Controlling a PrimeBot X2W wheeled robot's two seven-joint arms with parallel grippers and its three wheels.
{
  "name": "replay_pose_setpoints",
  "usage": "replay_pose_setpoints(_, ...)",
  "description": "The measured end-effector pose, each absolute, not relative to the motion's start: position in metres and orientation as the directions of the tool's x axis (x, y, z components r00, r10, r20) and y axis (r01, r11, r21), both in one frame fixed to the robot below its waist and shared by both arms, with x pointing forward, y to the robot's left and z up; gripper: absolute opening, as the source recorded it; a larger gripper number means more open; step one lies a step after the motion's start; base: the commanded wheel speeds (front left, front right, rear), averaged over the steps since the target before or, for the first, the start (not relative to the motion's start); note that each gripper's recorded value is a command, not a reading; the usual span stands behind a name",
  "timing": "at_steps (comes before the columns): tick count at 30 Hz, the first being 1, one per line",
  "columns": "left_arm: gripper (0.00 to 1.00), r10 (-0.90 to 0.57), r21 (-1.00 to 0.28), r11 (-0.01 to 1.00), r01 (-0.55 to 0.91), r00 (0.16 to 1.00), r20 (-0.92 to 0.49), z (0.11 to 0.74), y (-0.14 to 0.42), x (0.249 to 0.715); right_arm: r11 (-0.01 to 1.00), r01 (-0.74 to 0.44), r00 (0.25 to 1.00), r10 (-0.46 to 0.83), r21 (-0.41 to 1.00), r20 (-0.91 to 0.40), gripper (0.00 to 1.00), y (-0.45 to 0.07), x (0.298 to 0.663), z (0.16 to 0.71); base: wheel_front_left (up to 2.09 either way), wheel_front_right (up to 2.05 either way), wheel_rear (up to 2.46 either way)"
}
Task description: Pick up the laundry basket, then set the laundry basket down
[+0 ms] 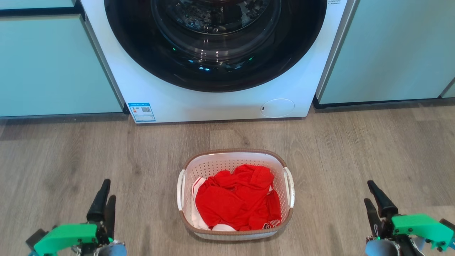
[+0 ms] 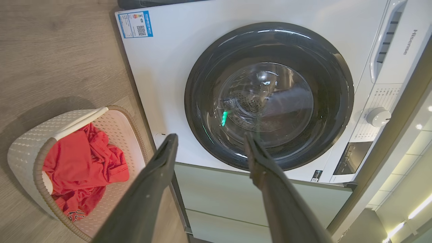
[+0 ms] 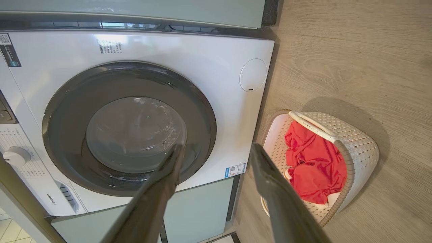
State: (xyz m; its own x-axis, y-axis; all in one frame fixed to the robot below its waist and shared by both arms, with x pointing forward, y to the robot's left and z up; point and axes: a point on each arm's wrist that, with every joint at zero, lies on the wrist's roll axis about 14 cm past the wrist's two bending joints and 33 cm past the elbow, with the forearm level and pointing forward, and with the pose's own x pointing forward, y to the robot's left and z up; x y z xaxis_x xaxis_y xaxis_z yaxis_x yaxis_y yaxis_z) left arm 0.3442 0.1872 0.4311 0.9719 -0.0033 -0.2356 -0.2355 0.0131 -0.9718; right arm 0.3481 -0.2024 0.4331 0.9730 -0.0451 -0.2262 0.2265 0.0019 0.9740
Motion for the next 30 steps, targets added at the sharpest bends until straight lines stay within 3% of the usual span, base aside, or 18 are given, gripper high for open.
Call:
replay_pose_setpoints(15,1.00,0.005,-0.960,0.195,-0.200,0.979,-0.203,0.448,0.183,0.352,0.202,0.192,0.981,-0.053,0.960,-0.185,1.00,-0.201,0.354,0.447,0.00,0.00,0.00)
replay_pose_setpoints(30,1.00,-0.005,-0.864,0.480,-0.153,0.984,-0.177,0.461,0.173,0.357,0.435,0.134,0.990,-0.022,0.890,-0.138,1.00,-0.190,0.359,0.462,0.00,0.00,0.00)
